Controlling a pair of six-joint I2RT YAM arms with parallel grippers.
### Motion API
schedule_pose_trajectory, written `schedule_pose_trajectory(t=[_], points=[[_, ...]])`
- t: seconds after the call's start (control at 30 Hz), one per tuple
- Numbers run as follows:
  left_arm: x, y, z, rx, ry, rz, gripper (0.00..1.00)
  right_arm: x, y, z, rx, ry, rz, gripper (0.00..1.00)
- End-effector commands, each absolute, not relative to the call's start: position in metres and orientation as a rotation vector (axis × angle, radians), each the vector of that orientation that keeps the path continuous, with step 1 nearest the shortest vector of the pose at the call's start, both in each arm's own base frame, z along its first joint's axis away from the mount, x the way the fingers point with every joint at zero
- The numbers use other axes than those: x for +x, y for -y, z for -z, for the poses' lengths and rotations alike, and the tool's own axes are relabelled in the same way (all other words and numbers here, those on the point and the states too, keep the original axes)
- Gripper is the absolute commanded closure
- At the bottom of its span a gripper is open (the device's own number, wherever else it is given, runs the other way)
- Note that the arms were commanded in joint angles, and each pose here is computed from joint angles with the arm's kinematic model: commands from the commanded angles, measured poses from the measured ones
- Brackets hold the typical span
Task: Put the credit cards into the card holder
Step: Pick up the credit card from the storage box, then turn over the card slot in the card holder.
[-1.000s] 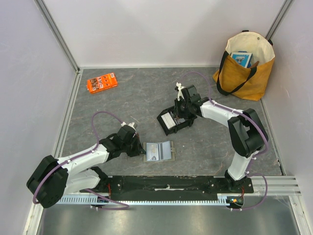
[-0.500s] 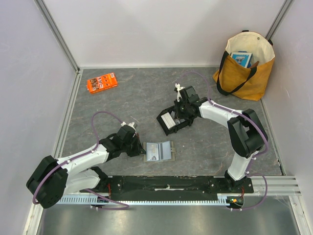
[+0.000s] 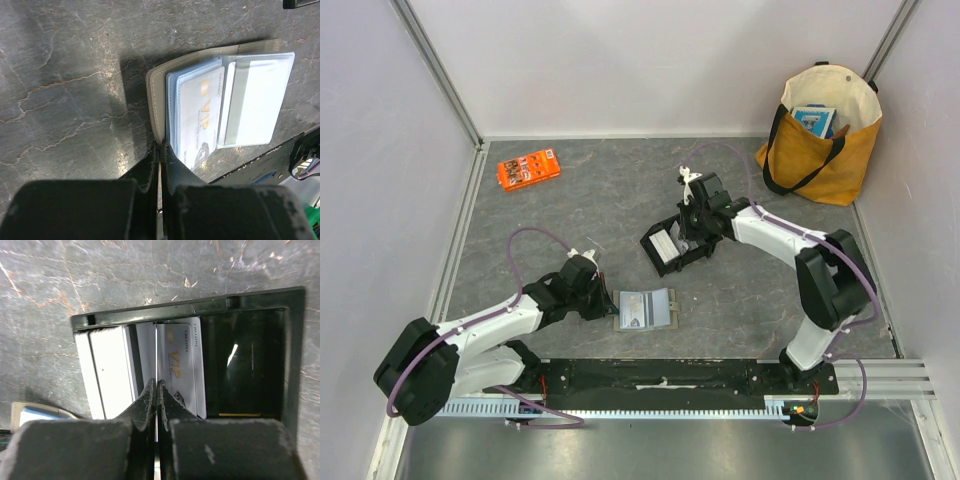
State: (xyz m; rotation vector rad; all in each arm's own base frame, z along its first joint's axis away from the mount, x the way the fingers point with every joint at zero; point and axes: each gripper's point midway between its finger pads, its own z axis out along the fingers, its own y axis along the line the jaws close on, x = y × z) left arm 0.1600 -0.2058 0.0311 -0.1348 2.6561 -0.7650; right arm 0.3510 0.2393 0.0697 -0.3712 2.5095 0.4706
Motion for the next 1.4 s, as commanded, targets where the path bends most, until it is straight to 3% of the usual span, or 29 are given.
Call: schedule_pose_trajectory(t=[0.0,0.4,0.57,0.7,0.9,1.37], points=[[0.167,0.216,-0.048,-0.069,-2.601,0.817,0.98,0.363,-0.238,-0.136,-0.334,-2.347,-0.44,1.0],[0.168,0.216,-0.049,-0.072,-2.605,0.817,0.98,0.328,-0.223,-0.183,-0.015,-2.174,-0.054,1.0],[0.168,0.216,-0.049,-0.075,-2.604,0.816,0.98,0.295,-0.248,-0.192,0.015,-2.093,-0.033,1.0],[0.167,0.217,-0.052,-0.069,-2.597,0.828,0.98,0.267,-0.279,-0.195,0.013,-2.09,-0.162,1.0],[0.167,0.217,-0.057,-0.073,-2.579,0.844,0.98,0.227,-0.331,-0.173,0.004,-2.148,-0.601,1.0],[0.163,0.216,-0.061,-0.083,-2.56,0.878,0.98,0.187,-0.375,-0.14,-0.006,-2.175,-0.643,1.0]])
